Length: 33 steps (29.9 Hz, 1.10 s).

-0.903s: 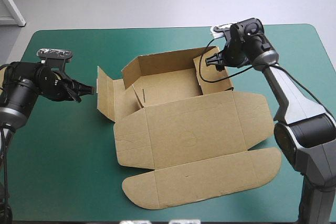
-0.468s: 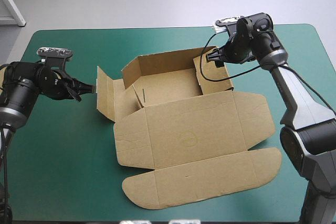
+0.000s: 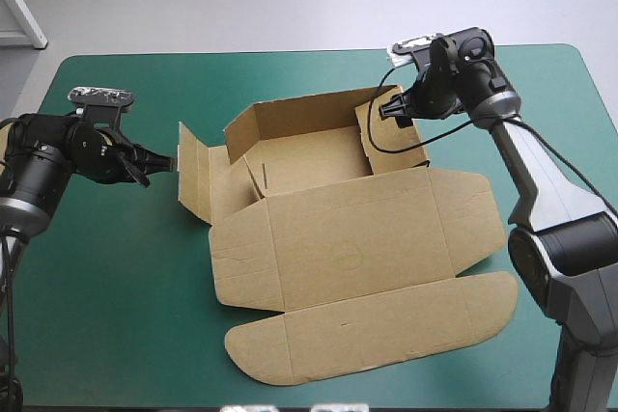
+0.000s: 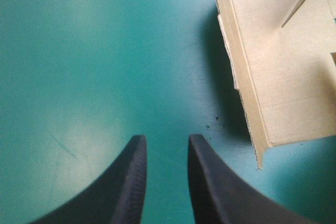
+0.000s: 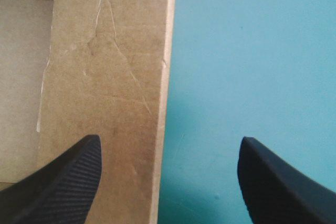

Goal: Fold the box

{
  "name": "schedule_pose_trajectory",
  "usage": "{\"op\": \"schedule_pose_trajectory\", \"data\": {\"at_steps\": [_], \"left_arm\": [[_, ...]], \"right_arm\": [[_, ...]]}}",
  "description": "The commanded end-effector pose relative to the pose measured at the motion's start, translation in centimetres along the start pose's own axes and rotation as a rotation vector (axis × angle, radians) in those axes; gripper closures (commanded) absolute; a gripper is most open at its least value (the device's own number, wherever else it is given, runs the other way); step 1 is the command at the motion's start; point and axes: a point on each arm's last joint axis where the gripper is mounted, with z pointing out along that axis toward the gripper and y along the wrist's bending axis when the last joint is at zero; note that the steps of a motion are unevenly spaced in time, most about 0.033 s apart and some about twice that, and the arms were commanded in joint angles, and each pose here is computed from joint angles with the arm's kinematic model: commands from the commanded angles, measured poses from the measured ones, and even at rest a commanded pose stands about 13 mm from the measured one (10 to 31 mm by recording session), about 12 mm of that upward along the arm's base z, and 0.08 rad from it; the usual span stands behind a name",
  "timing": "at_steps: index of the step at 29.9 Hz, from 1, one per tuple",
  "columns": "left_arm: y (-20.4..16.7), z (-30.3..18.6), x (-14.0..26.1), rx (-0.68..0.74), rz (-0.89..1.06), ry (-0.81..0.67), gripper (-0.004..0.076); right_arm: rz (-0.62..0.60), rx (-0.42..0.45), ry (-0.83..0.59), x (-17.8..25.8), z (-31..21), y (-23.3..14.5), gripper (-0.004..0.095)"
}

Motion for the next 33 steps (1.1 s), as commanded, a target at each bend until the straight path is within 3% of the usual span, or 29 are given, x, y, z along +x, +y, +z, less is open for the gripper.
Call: {"op": "schedule_pose_trajectory", "data": {"at_steps": [1, 10, 12, 17, 27, 33], "left_arm": [[0.1, -1.9, -0.6, -0.002, -0.003, -0.095, 0.0520], [0.1, -1.9, -0.7, -0.002, -0.003, -0.100, 0.0520], [0.1, -1.9, -0.7, -0.002, -0.003, -0.104, 0.0520], [0.1, -1.9, -0.7, -0.002, -0.003, -0.104, 0.0520], [0.1, -1.9, -0.7, -0.003, -0.002, -0.104, 0.0520], [0.1, -1.9, -0.7, -0.003, -0.002, -0.104, 0.0520]], "right_arm": [[-0.009, -0.029, -0.070, -0.8, -0.7, 0.2, 0.0235], [0.004, -0.081, -0.018, -1.0, 4.1, 1.0, 0.0262], [0.005, -0.096, -0.004, -0.9, 4.8, 1.1, 0.0382], [-0.040, -0.149, -0.020, -1.0, 4.6, 1.6, 0.0930], [-0.103, -0.117, -0.169, -1.6, -0.4, 2.7, 0.0923], [-0.098, -0.087, -0.174, 1.1, -0.9, 2.6, 0.0923]]}}
